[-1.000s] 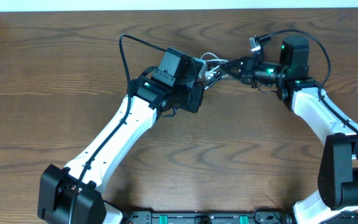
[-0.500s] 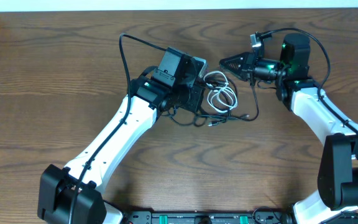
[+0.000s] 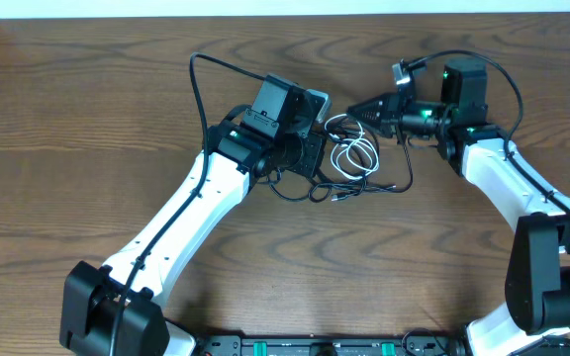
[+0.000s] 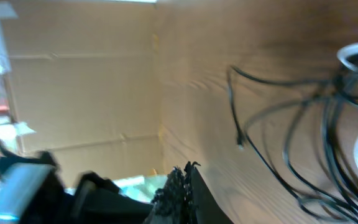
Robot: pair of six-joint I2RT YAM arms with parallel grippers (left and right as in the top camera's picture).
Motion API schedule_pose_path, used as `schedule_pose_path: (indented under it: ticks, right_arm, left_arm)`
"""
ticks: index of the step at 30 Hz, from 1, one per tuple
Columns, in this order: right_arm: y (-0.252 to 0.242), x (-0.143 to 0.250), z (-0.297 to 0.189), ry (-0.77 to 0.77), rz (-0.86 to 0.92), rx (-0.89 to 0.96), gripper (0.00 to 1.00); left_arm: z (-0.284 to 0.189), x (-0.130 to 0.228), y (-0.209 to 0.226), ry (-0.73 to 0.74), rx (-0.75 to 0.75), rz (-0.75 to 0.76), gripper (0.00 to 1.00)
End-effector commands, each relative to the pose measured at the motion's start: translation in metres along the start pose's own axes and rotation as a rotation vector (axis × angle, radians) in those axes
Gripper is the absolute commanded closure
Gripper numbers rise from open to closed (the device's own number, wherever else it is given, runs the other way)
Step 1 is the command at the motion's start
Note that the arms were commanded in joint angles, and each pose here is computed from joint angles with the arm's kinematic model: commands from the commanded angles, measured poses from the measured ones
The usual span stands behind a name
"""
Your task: Untangle cables
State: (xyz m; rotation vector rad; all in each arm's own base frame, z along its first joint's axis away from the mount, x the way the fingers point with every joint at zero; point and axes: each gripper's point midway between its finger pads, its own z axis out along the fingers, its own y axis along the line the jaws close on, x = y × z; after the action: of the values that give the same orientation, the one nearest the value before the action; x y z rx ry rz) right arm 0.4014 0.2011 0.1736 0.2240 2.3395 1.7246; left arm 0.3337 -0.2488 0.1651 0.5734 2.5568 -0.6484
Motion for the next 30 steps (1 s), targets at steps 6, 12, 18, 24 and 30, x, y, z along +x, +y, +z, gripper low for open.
schedule_pose_path:
  ticks: [6,12,18,24,30]
  right_arm:
    - [-0.048,0.029,-0.005,0.078,-0.17,0.197,0.91]
    - [-0.076,0.055,-0.013,0.175,-0.222,0.318,0.64]
    - [-0.11,0.071,-0.022,0.216,-0.207,0.541,0.46]
    - [-0.129,0.085,-0.019,0.27,-0.286,0.722,0.45]
    - [-0.141,0.082,-0.02,0.259,-0.379,0.877,0.46]
  left_arm:
    - [-0.001,0.001,0.008,0.013,-0.051,0.013,0.92]
    - [-0.001,0.004,0.012,0.024,-0.074,0.01,0.92]
    - [-0.001,0.004,0.012,0.023,-0.074,0.01,0.92]
    - [-0.001,0.004,0.012,0.022,-0.075,0.01,0.92]
    - [-0.001,0.004,0.013,0.022,-0.083,0.013,0.92]
